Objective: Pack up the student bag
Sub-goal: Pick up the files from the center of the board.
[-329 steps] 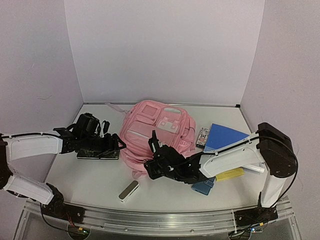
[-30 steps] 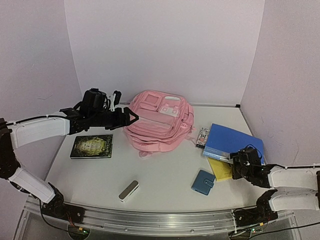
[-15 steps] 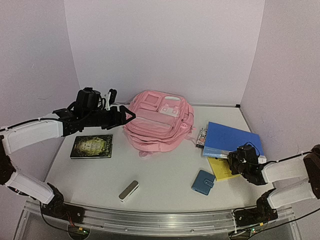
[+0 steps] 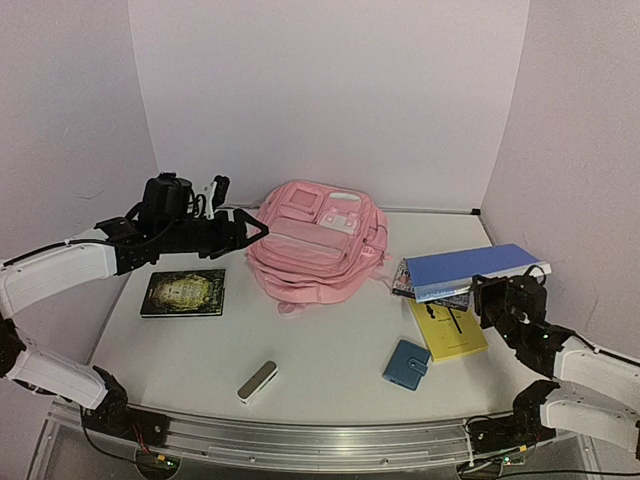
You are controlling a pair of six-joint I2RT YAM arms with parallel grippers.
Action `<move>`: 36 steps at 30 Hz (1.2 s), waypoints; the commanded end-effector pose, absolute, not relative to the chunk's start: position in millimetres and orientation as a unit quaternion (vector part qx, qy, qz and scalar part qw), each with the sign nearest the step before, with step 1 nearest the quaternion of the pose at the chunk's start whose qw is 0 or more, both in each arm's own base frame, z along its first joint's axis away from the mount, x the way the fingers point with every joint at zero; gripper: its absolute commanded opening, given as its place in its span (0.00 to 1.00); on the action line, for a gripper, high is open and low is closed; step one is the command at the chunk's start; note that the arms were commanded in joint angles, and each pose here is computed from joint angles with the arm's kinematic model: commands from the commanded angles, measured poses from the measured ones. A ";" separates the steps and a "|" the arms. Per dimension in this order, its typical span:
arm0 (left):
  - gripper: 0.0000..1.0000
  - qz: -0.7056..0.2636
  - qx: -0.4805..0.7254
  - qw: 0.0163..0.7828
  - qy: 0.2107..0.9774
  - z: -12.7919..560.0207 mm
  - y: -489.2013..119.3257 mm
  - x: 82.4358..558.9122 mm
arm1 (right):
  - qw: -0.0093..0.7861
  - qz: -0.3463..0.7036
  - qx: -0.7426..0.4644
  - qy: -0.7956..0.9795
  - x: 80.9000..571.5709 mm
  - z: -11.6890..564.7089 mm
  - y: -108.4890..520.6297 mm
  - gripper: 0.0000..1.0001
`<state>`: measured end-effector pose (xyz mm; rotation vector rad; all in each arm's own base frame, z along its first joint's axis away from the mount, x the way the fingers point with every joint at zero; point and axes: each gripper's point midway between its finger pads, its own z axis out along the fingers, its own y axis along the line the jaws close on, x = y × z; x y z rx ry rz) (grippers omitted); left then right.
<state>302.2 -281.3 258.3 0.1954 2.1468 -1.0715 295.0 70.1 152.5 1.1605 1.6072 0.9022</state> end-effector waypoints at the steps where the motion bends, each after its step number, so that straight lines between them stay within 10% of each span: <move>1: 0.80 -0.443 0.090 0.366 0.813 287.4 -281.0 290.8 | 0.525 0.386 0.350 0.673 304.8 232.8 92.3 0.11; 19: 0.85 -0.554 0.205 0.312 0.744 318.7 -311.2 250.0 | 0.449 0.557 -0.119 0.688 254.7 366.2 232.6 0.04; 36: 1.00 -0.587 0.248 0.280 0.718 328.3 -326.1 238.2 | 0.366 0.654 -0.263 0.608 198.9 397.2 264.6 0.02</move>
